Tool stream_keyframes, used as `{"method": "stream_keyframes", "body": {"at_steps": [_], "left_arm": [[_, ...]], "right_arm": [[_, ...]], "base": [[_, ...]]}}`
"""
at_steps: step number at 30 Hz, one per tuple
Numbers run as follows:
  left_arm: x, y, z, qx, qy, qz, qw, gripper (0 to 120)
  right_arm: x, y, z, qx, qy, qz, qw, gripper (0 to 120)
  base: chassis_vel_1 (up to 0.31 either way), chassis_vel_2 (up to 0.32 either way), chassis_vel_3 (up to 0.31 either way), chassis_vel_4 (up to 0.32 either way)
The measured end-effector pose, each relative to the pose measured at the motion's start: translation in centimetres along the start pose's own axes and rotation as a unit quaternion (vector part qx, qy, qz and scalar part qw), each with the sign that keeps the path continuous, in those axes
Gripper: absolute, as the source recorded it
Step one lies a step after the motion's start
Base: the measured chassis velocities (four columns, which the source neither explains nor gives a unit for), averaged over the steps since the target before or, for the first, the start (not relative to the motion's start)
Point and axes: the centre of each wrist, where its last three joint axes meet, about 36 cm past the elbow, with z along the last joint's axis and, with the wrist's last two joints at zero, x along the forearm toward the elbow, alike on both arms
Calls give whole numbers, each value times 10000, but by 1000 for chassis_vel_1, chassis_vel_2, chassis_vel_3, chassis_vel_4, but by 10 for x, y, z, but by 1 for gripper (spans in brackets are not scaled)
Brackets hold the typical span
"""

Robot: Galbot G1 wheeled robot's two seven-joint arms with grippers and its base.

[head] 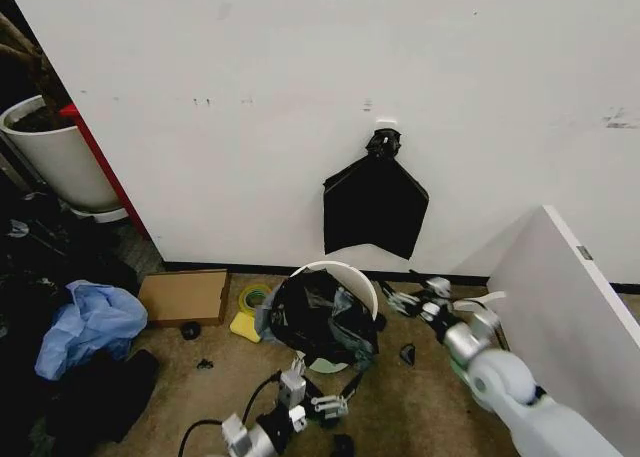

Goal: Place the garbage bag over the trash bin.

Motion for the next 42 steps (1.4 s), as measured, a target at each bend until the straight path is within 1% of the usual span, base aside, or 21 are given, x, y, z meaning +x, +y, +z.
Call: {"method": "stream_keyframes", "body": {"at_steps": [3,4,8,10,16,19,21,22,23,25,26,27,28,30,31,33,34,35,37,39,42], "left_arm": [[15,4,-23,-366,-251,-635,9970,100],[15,4,-23,-366,-251,-635,9970,100],[22,-1,-44,-410,-600,-1226,9898,100],[22,-6,-56,-394,-808,-1628,9826,100],[19,-15,-69,-506,-944,-2014,9736,100],[12,-25,-80,-534,-1004,-2179,9693,100],[11,-26,-82,-526,-1018,-2186,9691,100],[9,-29,-85,-512,-1046,-2191,9687,100],[9,-29,-85,-512,-1046,-2191,9687,100],[4,-34,-89,-488,-1130,-2213,9674,100],[3,-35,-89,-482,-1139,-2222,9671,100],[3,-35,-90,-478,-1144,-2236,9668,100],[3,-35,-90,-478,-1144,-2236,9668,100],[2,-35,-90,-488,-1135,-2247,9666,100],[2,-35,-90,-488,-1127,-2252,9665,100],[2,-35,-89,-483,-1089,-2282,9663,100],[2,-34,-89,-481,-1081,-2291,9662,100],[2,-34,-88,-479,-1047,-2321,9659,100],[1,-33,-87,-478,-1034,-2333,9657,100],[0,-32,-84,-474,-985,-2385,9650,100],[-1,-30,-83,-468,-956,-2424,9643,100]], "right_arm": [[-31,3,-13,243,629,-171,9976,100],[-31,3,-13,243,629,-171,9976,100],[-62,4,-25,452,1072,-312,9927,100],[-79,-1,-31,650,1169,-391,9902,100],[-100,-16,-45,958,1414,-281,9849,97],[-110,-23,-64,1012,1890,-166,9766,83],[-111,-24,-67,1007,1986,-152,9748,81],[-112,-25,-71,1011,2112,-135,9721,77],[-112,-25,-71,1011,2112,-135,9721,77],[-113,-26,-75,1048,2390,-131,9653,62],[-114,-27,-75,1051,2407,-129,9648,60],[-115,-27,-74,1045,2427,-122,9644,53],[-115,-27,-74,1045,2427,-122,9644,53],[-118,-28,-71,1017,2445,-110,9642,45],[-119,-28,-71,1010,2440,-109,9644,43],[-122,-28,-70,993,2419,-110,9652,33],[-123,-28,-70,992,2416,-110,9652,31],[-124,-26,-69,1000,2415,-109,9652,25],[-125,-25,-69,1005,2422,-103,9650,23],[-126,-18,-69,1016,2480,-49,9634,11],[-124,-9,-67,933,2521,37,9632,4]], "base": [[0,0,0,0],[0,0,0,0],[0,0,0,0],[0,0,0,0],[0,0,0,0],[0,0,0,0],[0,0,0,0],[0,0,0,0],[0,0,0,0],[0,0,0,0],[0,0,0,0],[0,0,0,0],[0,0,0,0],[0,0,0,0],[0,0,0,0],[0,0,0,0],[0,0,0,0],[0,0,0,0],[0,0,0,0],[0,0,0,0],[0,0,0,0]]}}
